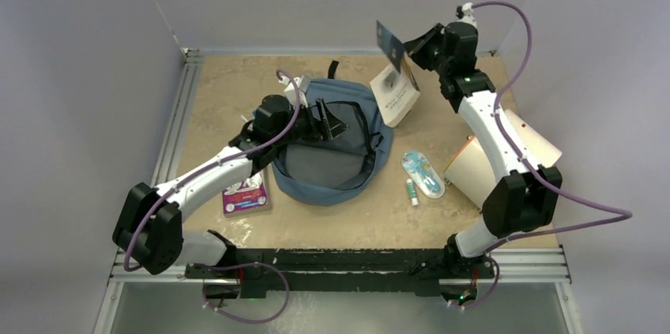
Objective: Pack the student bag
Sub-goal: Adjust the book at the center of the board.
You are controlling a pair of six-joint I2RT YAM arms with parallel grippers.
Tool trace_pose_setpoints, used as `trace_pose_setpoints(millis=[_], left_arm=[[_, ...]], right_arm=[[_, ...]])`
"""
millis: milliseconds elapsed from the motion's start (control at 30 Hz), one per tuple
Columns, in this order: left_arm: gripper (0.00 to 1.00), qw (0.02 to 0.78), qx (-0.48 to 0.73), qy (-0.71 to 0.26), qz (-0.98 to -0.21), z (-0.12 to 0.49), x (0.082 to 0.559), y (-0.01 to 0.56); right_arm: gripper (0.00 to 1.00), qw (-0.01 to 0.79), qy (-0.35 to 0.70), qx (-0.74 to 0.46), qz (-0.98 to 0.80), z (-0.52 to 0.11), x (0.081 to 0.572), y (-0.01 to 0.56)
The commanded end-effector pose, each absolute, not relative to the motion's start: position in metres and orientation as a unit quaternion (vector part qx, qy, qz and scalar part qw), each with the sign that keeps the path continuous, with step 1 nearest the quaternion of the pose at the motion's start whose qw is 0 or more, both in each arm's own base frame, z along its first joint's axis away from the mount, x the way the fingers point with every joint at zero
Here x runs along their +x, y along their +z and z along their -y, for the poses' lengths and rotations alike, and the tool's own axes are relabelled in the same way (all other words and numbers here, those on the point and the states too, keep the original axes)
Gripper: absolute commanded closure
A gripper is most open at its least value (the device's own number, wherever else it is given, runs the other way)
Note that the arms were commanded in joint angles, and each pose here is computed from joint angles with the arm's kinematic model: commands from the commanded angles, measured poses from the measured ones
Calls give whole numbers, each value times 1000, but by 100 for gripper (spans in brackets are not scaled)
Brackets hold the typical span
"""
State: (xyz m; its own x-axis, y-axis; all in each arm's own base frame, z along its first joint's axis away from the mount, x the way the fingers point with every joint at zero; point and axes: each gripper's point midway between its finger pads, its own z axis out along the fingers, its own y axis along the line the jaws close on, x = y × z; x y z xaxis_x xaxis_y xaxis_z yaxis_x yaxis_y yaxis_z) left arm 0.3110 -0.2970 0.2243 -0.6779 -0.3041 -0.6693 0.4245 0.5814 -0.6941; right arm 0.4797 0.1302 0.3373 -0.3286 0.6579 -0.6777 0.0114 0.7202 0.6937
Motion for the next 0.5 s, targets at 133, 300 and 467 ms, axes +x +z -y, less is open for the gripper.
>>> trace_pose_setpoints(millis=[133,300,467], left_arm=[[24,417,31,-469,-778,287,302,237],[24,418,34,-456,-785,283,299,233],[24,415,35,-453,-788,284,301,227]], right_arm=[[100,503,340,117,-786,-210,461,309],[97,501,262,110,-817,-193,458,269],[99,505,200,119,-831,-172,459,247]])
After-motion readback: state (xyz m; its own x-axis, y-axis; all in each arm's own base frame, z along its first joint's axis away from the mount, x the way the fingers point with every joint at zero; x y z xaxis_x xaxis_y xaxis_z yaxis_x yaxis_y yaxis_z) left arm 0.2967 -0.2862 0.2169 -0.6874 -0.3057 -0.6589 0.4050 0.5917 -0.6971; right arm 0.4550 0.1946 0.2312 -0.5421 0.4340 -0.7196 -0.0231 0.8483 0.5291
